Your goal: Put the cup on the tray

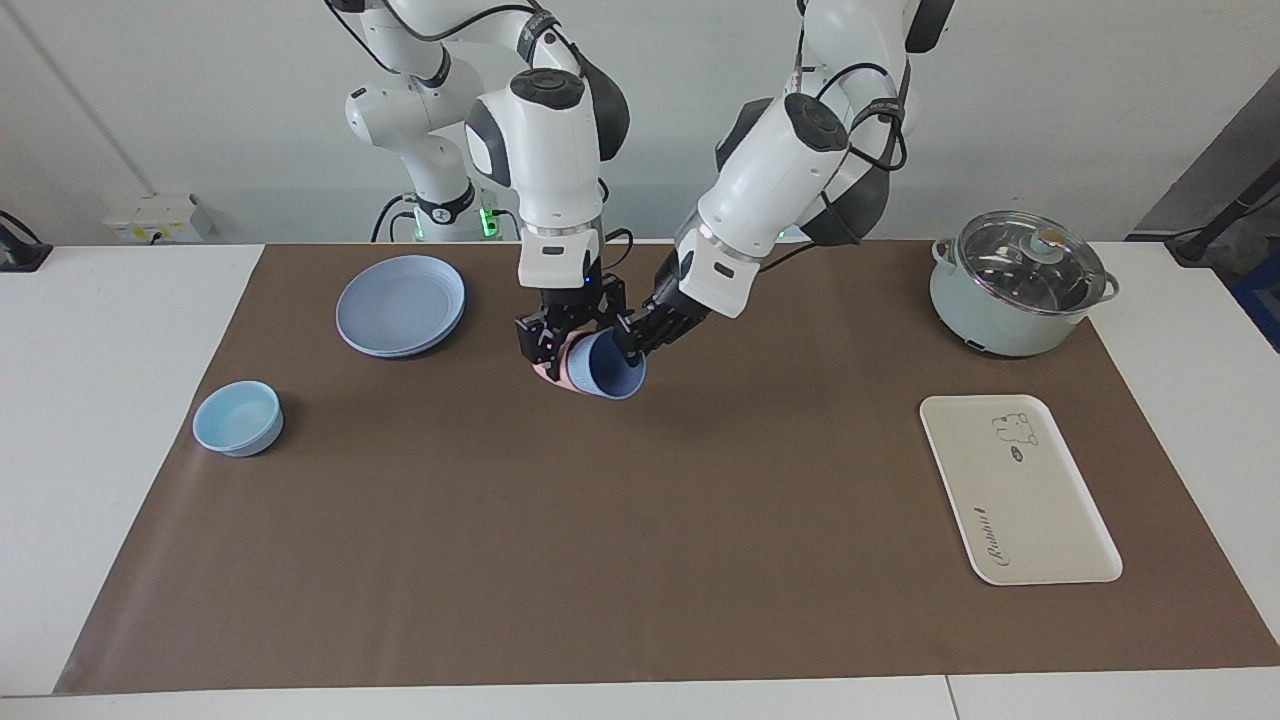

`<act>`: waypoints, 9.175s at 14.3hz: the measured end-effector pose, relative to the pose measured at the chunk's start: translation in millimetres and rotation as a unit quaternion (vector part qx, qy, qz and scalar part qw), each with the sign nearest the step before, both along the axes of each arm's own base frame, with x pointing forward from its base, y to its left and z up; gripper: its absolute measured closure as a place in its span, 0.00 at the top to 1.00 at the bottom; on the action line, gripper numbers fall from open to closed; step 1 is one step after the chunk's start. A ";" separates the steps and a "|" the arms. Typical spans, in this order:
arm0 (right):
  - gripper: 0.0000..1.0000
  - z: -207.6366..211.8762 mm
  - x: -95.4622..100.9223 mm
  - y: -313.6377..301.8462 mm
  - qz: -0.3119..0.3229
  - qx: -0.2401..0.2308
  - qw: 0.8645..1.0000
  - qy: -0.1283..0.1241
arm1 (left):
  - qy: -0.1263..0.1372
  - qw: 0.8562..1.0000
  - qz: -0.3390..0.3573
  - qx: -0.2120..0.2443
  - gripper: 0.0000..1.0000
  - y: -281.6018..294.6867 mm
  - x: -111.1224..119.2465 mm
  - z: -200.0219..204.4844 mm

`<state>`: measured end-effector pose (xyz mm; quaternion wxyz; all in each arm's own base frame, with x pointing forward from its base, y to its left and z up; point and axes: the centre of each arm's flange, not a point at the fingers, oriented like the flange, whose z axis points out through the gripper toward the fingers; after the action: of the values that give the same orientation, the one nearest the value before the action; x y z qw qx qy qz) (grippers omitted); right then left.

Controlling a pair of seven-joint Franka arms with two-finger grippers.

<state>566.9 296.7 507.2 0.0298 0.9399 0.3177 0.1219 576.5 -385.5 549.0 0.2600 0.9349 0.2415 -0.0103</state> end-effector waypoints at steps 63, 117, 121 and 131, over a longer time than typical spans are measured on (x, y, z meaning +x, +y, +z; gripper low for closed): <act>1.00 -209.0 49.6 -392.1 0.101 0.328 0.882 -0.322 | -0.010 0.931 -0.245 0.272 1.00 351.8 36.8 47.5; 1.00 119.0 -43.7 -336.4 -0.378 0.025 0.914 0.144 | -0.038 0.927 -0.253 0.275 1.00 337.2 -35.8 83.7; 1.00 119.1 -43.1 -331.7 -0.368 0.023 0.918 0.144 | -0.039 0.928 -0.249 0.275 1.00 341.3 -35.7 84.6; 1.00 119.9 -41.7 -307.8 -0.348 0.020 0.926 0.142 | -0.039 0.928 -0.248 0.275 1.00 342.2 -35.6 84.7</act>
<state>525.2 -11.1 627.1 0.0062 0.9992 -0.0312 -0.0244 540.9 -43.3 633.7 -0.0092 0.9994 -0.0154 0.0285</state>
